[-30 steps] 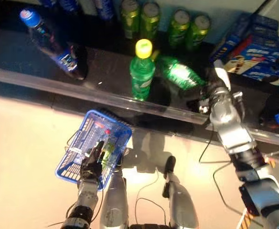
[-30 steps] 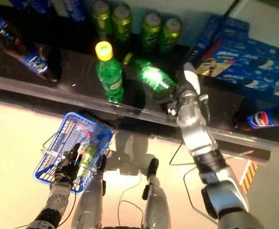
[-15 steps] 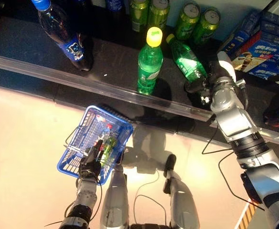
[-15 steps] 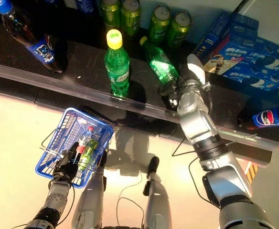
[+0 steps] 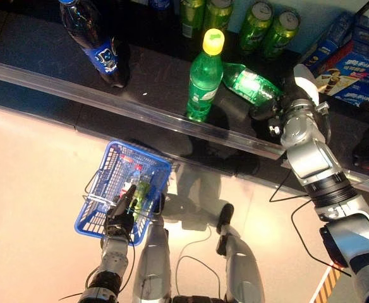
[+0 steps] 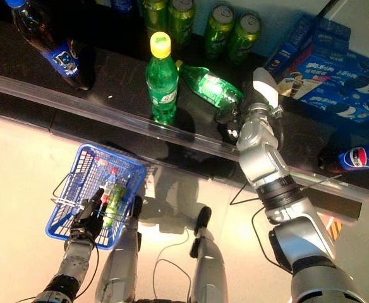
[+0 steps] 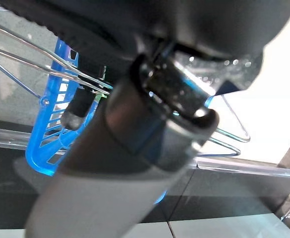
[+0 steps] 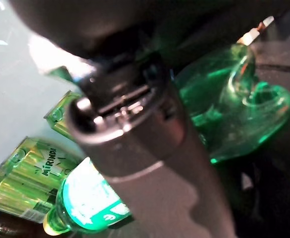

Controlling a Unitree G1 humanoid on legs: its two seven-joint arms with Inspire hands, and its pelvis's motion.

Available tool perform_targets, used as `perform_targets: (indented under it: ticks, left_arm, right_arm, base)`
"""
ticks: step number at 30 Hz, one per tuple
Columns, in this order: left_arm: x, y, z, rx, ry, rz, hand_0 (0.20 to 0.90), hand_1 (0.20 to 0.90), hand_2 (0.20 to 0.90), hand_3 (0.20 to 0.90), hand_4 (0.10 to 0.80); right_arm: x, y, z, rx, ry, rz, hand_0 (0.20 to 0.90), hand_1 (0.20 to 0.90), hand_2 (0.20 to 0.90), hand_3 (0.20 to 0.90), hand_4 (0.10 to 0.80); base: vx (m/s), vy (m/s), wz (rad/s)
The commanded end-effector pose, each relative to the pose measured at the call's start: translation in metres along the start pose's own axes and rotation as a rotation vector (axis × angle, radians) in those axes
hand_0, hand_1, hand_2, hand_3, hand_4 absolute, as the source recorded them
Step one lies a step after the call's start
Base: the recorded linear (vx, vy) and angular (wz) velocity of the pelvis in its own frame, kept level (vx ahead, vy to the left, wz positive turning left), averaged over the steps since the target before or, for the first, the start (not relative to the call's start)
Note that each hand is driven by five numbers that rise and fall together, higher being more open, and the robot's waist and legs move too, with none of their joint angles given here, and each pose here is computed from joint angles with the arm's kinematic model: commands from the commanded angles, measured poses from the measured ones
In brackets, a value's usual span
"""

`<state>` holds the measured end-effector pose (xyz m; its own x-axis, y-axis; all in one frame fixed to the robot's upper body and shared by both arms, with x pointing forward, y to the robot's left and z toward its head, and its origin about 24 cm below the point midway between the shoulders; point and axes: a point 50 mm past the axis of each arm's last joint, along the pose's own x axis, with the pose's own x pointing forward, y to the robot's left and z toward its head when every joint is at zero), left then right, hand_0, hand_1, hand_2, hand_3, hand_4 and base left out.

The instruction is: Pick up the drink and place into the basket.

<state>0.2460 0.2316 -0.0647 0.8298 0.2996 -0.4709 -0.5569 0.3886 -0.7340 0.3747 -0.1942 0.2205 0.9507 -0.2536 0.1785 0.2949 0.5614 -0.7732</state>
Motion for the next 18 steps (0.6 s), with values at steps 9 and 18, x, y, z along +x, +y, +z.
perform_targets:
  ticks: [9,18]
  left_arm:
    - [-0.008,-0.001,0.02,0.041,-0.097,-0.087,0.3,0.3,0.3,0.2,0.1]
    - [-0.02,0.026,0.011,0.005,-0.09,-0.014,0.3,0.3,0.3,0.2,0.1]
  right_arm:
    - [-0.024,0.033,-0.067,0.008,0.179,0.003,0.3,0.3,0.3,0.2,0.1]
    - [-0.041,0.01,-0.074,0.031,0.104,-0.101,0.3,0.3,0.3,0.2,0.1]
  base:
    - [-0.035,-0.057,0.09]
    - [-0.041,-0.048,0.04]
